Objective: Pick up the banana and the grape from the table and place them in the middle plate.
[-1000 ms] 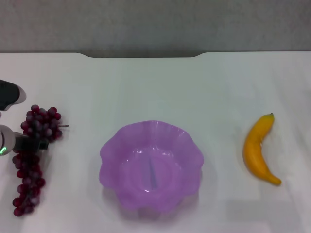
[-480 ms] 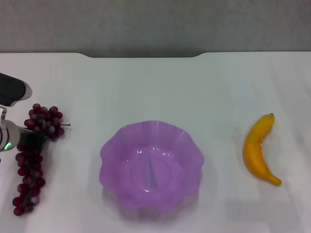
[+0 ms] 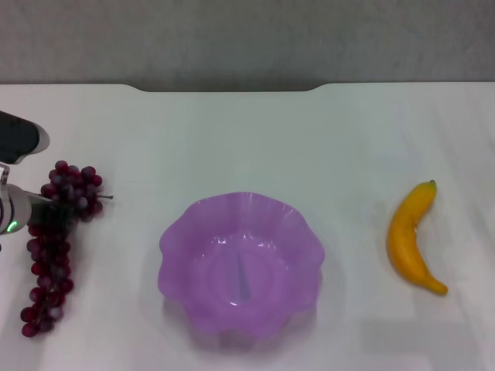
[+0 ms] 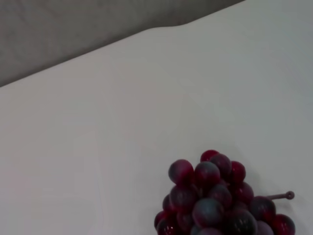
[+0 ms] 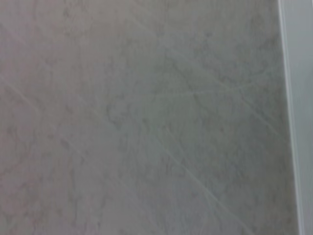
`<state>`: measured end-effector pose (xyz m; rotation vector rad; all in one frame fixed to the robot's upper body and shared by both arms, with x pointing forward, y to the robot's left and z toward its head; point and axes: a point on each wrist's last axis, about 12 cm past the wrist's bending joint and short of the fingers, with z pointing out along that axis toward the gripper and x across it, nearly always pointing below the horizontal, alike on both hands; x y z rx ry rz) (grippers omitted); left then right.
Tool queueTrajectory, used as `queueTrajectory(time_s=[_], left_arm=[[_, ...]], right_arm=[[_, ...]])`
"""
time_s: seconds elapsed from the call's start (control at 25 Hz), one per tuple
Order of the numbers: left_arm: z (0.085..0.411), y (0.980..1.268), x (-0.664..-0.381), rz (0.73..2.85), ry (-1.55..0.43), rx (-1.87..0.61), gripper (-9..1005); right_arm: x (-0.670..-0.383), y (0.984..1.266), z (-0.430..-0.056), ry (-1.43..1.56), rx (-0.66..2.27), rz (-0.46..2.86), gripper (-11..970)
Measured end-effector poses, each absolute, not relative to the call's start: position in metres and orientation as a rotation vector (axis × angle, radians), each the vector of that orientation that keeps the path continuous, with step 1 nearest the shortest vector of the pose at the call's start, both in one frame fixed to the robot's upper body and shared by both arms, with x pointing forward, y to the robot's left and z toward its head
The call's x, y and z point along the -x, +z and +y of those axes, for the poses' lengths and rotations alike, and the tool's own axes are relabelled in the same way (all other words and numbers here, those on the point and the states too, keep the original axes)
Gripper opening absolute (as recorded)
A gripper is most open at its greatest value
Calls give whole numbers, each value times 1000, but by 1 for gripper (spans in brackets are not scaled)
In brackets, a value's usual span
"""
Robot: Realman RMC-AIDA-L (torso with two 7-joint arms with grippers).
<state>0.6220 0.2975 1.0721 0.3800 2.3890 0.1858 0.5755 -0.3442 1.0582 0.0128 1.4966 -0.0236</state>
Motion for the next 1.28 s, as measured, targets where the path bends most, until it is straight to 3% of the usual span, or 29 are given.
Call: queueTrajectory(time_s=[1.28], left_arm=[[293, 1078, -625, 2350, 181, -383, 211]], right_arm=[[-575, 1057, -346, -30, -19, 1503, 906]])
